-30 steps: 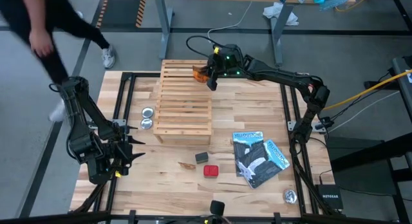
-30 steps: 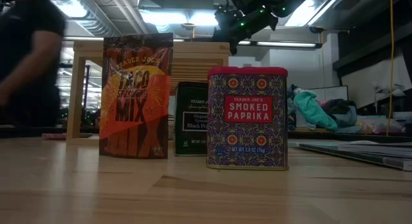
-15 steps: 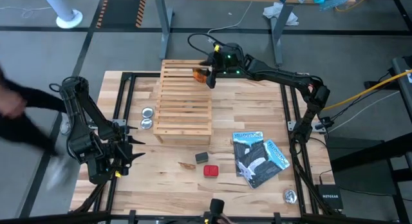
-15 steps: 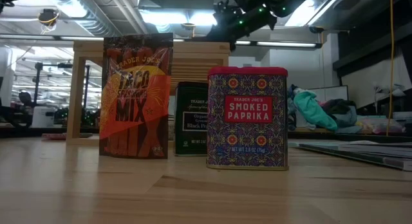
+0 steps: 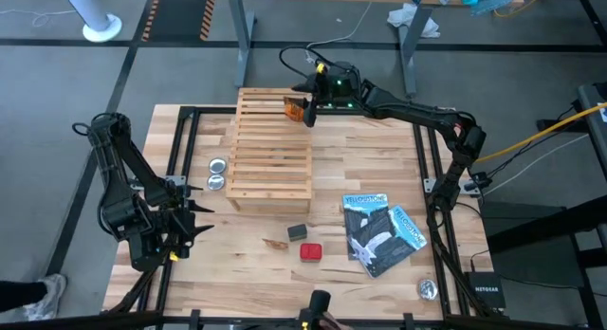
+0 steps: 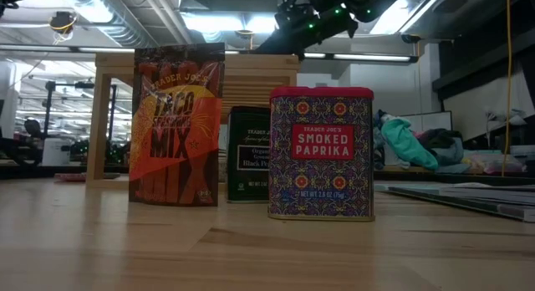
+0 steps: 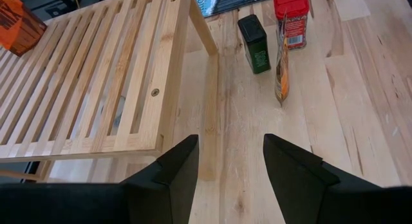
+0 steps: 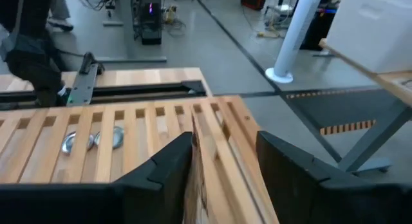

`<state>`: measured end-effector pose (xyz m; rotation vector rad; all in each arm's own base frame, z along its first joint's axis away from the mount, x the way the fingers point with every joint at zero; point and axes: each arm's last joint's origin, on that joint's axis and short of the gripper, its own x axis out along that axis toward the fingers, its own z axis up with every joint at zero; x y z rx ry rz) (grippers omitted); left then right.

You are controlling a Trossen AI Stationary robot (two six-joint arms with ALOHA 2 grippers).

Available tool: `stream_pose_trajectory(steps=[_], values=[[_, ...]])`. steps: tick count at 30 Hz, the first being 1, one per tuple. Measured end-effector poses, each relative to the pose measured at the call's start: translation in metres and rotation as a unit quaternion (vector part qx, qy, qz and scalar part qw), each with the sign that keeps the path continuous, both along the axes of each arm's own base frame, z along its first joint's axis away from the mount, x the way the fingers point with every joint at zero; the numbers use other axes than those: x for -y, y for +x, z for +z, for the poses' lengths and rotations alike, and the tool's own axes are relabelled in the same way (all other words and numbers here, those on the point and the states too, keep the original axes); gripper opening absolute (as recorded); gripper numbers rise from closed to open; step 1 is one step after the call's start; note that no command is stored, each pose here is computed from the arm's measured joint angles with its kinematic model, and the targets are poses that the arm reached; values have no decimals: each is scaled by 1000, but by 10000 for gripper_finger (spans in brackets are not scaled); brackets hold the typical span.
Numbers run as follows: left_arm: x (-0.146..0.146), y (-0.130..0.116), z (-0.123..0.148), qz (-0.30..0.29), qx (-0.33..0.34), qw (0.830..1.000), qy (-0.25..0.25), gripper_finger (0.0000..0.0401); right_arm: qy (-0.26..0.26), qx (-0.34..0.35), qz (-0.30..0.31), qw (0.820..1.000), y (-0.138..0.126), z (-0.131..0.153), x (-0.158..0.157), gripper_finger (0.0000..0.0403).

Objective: Shelf spices
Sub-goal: Put the orange seasoning pack on the shelf

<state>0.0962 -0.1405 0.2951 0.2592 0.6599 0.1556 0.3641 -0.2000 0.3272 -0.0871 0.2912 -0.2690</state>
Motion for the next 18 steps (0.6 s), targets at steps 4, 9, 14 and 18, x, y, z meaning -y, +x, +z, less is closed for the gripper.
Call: stream_pose_trajectory(steps=[4,9,14,18], values=[[0,0,0,0,0,1000,0,169,-11,11,-14,1000,0,3,1,177],[0,0,0,0,0,1000,0,169,-18,17,-25,999,1,4,2,177],[0,0,0,0,0,1000,0,169,-23,28,-26,999,1,7,2,177],[0,0,0,0,0,1000,0,169,-29,39,-26,998,1,9,3,177]])
